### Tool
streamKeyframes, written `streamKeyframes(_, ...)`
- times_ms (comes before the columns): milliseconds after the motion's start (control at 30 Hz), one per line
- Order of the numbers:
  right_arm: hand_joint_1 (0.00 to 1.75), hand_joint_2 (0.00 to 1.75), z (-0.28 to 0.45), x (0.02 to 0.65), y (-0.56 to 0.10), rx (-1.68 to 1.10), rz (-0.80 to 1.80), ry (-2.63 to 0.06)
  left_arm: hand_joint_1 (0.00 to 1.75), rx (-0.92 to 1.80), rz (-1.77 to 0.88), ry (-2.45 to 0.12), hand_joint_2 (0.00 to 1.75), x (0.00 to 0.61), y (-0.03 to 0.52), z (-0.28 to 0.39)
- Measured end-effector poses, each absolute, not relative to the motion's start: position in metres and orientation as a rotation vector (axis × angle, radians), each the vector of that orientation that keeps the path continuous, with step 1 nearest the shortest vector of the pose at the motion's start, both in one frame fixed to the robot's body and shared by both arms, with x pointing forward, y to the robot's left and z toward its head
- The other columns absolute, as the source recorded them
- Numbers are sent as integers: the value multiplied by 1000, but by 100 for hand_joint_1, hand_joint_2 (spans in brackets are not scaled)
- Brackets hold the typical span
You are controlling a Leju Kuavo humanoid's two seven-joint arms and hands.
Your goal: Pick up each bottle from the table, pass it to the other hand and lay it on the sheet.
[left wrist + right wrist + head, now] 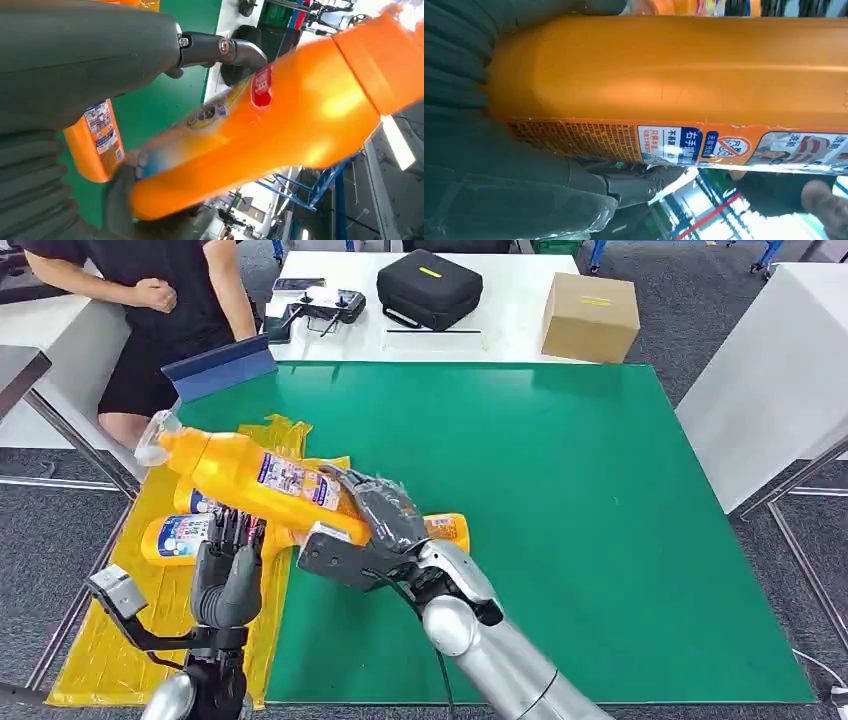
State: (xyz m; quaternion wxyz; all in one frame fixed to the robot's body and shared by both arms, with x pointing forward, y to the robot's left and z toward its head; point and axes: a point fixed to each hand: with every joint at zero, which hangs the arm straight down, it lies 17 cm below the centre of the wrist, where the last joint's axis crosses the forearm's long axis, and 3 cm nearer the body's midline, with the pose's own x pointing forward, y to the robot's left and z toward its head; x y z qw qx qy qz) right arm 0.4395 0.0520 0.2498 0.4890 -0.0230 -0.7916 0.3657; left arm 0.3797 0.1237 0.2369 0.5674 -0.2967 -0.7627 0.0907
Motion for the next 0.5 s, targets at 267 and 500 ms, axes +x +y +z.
streamKeyframes(267, 175, 175, 246, 440, 79, -34, 895, -1879, 0, -838, 280, -1737, 175, 391, 117, 255)
streamKeyframes(500, 175, 175, 241, 441, 91, -30, 908, -1860, 0, -893, 300, -1711, 175, 405, 112, 262)
